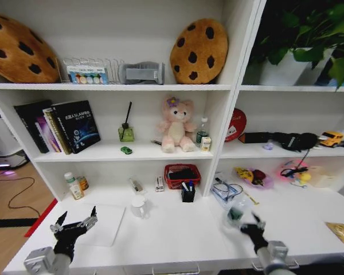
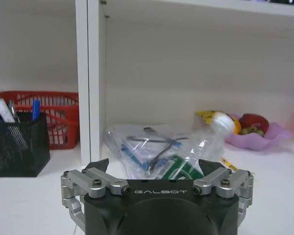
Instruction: Organize the objects on the table.
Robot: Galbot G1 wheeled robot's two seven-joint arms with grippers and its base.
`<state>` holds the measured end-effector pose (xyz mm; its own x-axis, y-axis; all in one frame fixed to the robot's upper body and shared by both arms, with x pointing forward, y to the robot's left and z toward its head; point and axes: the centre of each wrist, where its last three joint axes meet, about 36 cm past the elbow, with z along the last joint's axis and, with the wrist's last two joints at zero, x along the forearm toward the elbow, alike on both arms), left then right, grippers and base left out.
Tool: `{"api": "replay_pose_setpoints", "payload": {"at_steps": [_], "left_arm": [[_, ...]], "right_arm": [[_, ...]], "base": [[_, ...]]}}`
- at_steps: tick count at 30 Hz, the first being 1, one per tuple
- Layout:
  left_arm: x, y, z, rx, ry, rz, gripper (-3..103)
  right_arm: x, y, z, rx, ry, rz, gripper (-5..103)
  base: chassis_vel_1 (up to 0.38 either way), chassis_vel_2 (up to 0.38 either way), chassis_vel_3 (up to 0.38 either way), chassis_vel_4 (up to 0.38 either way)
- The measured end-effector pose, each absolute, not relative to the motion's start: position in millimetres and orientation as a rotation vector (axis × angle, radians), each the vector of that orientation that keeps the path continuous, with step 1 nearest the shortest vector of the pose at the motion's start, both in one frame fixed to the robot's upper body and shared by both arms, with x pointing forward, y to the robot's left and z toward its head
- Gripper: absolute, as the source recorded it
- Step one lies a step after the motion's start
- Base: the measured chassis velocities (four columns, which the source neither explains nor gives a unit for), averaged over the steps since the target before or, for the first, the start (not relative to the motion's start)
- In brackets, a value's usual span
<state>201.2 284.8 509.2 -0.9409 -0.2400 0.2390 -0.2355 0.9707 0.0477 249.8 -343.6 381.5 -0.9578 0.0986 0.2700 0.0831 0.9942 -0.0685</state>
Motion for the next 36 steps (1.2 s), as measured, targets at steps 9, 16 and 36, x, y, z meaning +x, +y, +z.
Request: {"api": "replay_pose_setpoints", "payload": {"at_steps": [9, 16, 36], "left_arm": [[201.1, 284.7, 508.9, 0.351, -2.872, -0.026, 100], [201.0, 284.6, 508.9, 0.351, -2.872, -0.026, 100], [201.1, 284.6, 509.0, 0.351, -2.873, -0.025, 100]], "right_arm": [[242.4, -344.7, 379.6, -0.186, -2.871, 0.015, 100], [260.8, -335.7, 395.0, -0.401, -2.768, -0.375, 100], [382.6, -390.3, 414.0, -0.742, -2.384, -1.184, 100]], "base": [[0.0, 0.0, 0.0, 0.0], [0.0, 0.0, 0.0, 0.0], [0.0, 0.0, 0.0, 0.0]]}}
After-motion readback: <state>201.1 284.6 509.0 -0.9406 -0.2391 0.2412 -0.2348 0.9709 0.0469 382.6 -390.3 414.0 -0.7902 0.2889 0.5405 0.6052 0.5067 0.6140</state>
